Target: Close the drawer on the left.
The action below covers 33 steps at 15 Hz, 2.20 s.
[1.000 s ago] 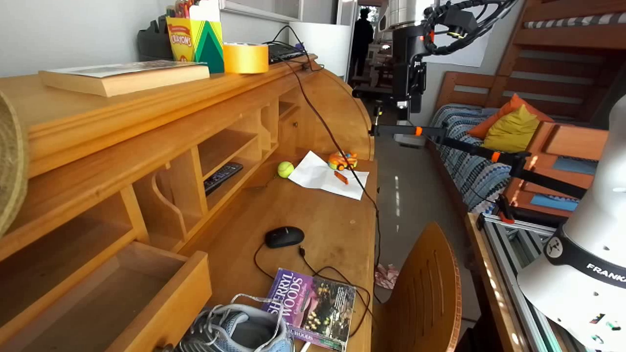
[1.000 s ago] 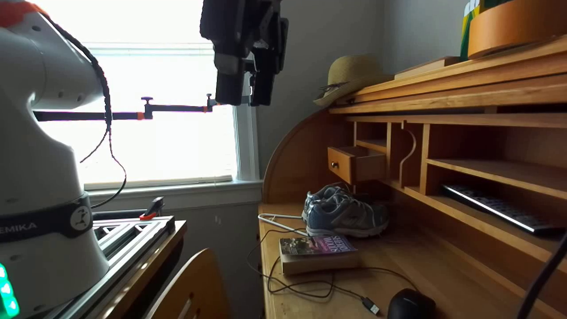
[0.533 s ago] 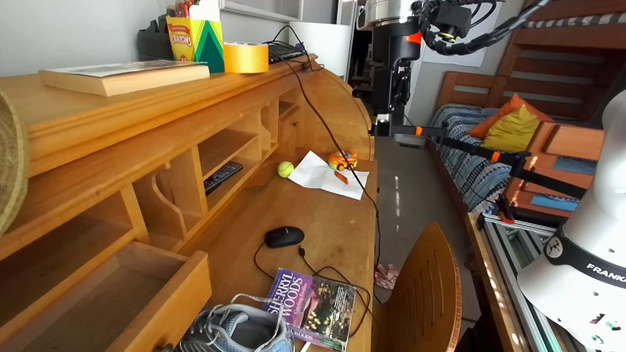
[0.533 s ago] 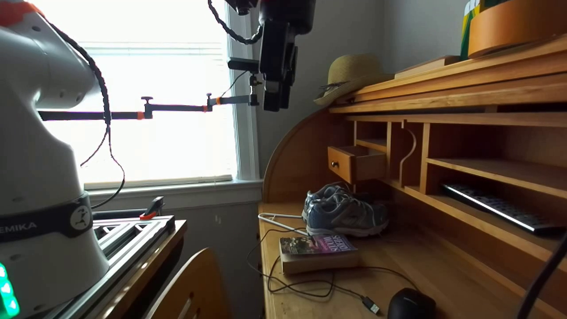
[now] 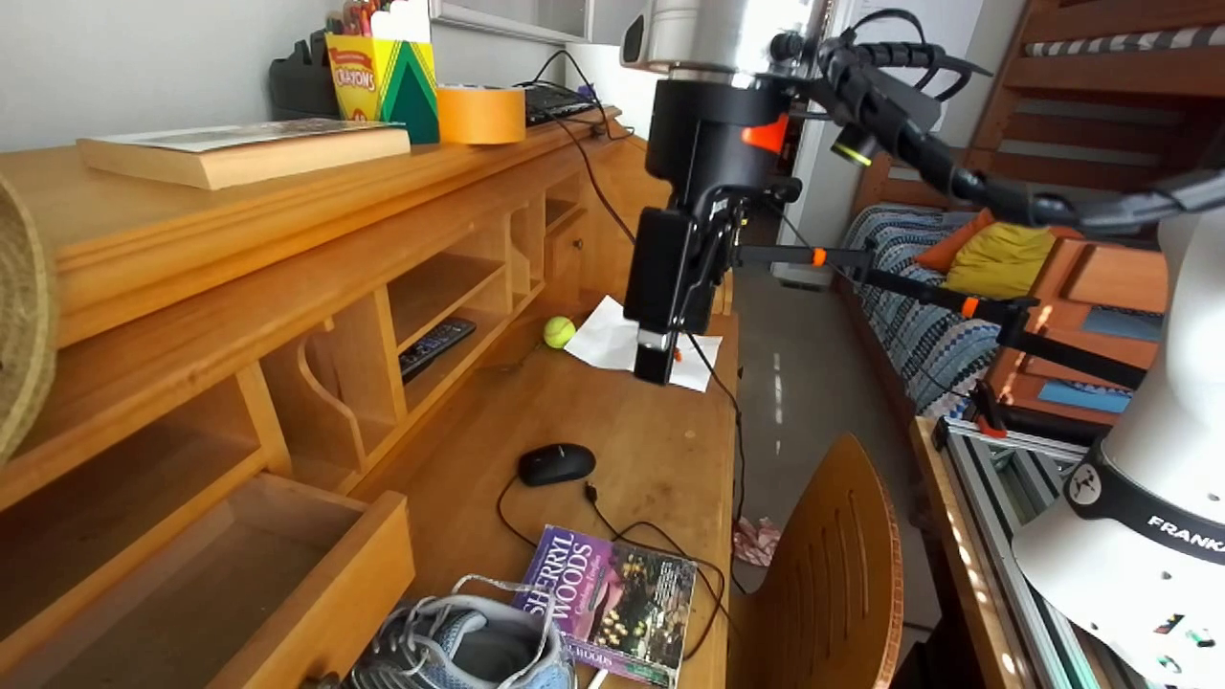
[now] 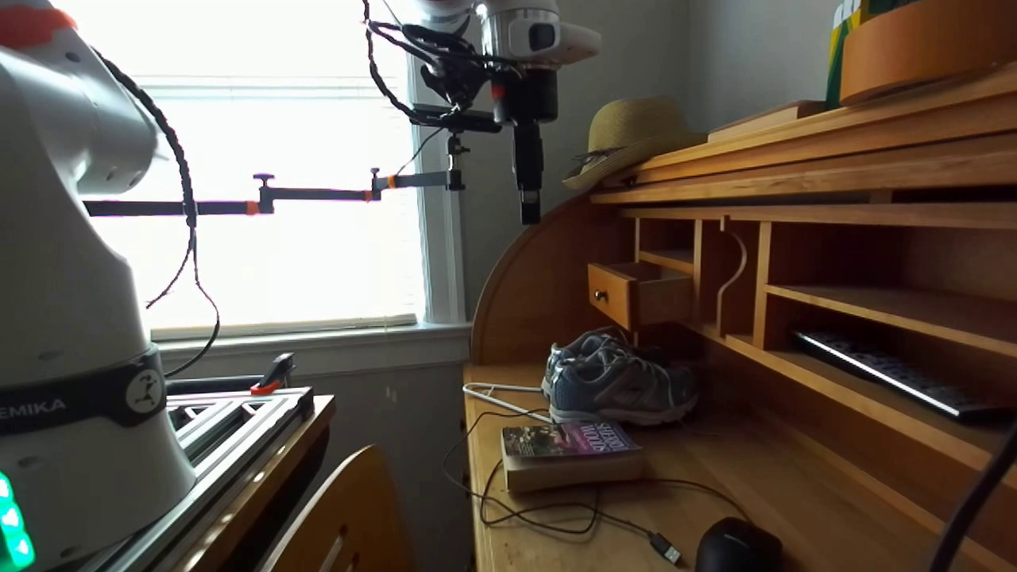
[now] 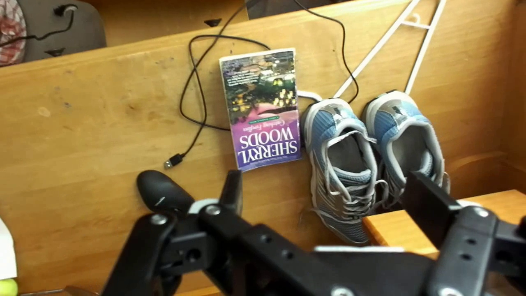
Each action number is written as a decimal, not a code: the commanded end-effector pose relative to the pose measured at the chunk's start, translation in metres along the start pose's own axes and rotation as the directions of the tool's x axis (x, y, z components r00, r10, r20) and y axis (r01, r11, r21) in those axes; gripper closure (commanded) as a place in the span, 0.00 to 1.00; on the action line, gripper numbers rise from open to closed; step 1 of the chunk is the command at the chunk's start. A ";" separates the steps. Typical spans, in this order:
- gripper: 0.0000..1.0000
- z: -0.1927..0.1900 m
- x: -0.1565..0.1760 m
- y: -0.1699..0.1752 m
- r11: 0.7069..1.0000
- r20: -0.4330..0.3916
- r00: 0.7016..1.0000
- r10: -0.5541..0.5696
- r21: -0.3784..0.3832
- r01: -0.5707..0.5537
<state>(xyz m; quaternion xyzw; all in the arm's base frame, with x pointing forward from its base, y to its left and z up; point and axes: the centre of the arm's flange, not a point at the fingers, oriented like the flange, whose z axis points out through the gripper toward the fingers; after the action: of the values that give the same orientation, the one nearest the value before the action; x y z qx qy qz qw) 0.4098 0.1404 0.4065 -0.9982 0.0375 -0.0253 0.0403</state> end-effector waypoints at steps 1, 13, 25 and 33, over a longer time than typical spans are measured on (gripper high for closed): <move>0.00 0.032 0.006 -0.042 1.000 -0.037 0.999 -0.018 0.013 0.019; 0.00 0.072 0.001 -0.084 0.995 -0.081 0.992 -0.097 0.019 0.098; 0.00 0.115 0.026 -0.149 0.993 -0.120 0.986 -0.116 0.005 0.117; 0.00 0.143 0.051 -0.188 0.996 -0.160 0.983 -0.093 -0.023 0.091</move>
<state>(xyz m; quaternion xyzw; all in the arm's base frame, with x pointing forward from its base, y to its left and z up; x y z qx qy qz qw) 0.4642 0.3149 0.2957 -0.9939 -0.0197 -0.1013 0.0379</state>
